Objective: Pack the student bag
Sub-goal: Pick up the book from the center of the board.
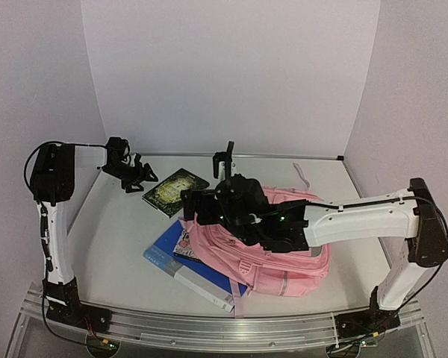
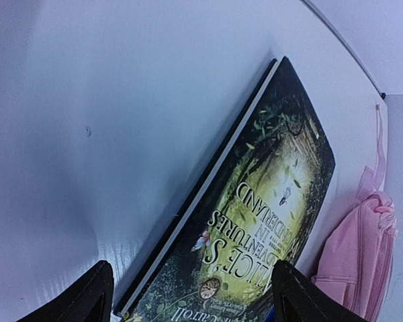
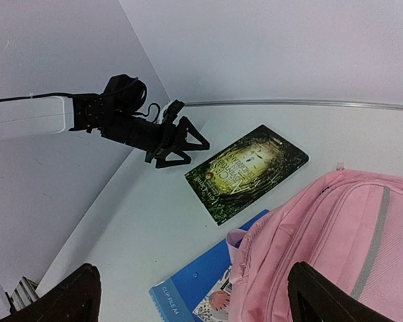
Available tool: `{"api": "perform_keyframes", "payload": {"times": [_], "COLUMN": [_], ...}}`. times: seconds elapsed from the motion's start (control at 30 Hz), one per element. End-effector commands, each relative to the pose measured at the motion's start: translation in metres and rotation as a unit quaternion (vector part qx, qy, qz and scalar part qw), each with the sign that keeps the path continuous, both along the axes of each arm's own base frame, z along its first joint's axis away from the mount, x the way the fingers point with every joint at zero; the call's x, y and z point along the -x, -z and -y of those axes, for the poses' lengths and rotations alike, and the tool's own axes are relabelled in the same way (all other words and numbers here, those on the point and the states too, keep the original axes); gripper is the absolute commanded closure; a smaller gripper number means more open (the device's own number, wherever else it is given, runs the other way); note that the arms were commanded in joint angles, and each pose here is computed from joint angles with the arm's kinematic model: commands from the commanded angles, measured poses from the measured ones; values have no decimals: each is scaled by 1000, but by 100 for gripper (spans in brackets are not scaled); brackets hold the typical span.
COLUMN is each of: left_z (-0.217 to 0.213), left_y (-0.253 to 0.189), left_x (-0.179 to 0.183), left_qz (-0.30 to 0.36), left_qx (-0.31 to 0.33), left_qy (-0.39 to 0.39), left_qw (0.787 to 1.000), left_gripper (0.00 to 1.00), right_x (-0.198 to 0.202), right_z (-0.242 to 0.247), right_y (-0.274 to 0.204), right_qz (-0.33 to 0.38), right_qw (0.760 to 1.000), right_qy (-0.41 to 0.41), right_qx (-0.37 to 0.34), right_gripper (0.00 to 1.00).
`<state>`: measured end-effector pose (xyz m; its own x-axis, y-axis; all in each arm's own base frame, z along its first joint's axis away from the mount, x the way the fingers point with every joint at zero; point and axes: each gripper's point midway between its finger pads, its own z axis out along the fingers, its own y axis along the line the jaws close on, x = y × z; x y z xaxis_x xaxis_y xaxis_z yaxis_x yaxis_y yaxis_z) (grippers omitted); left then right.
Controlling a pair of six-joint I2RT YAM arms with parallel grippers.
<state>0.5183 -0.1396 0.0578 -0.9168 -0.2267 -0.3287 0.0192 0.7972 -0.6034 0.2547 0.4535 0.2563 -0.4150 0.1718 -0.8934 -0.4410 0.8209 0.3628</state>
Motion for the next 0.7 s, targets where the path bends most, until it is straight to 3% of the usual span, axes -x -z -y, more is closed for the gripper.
{"api": "perform_keyframes", "payload": {"times": [0.0,0.2,0.4,0.53,0.67], "left_z": [31,53,87,93,89], "left_y": [-8,4,5,-3,-16], "left_x": [4,29,78,105,125], "left_qz": [16,7,5,6,13], "left_qx": [24,27,17,31,54], "left_qy": [50,76,123,109,81], "left_qw": [998,997,992,994,995], "left_gripper": [19,22,23,25,26], "right_x": [-18,-43,-63,-87,-102], "right_z": [-17,-26,-31,-33,-48], "right_y": [20,51,77,95,99], "right_qz": [-57,-101,-124,-153,-155], "right_qw": [998,994,992,987,986], "right_qy": [-21,-18,3,14,-2], "right_qx": [-22,-31,-33,-51,-53], "right_gripper": [5,7,8,11,19]}}
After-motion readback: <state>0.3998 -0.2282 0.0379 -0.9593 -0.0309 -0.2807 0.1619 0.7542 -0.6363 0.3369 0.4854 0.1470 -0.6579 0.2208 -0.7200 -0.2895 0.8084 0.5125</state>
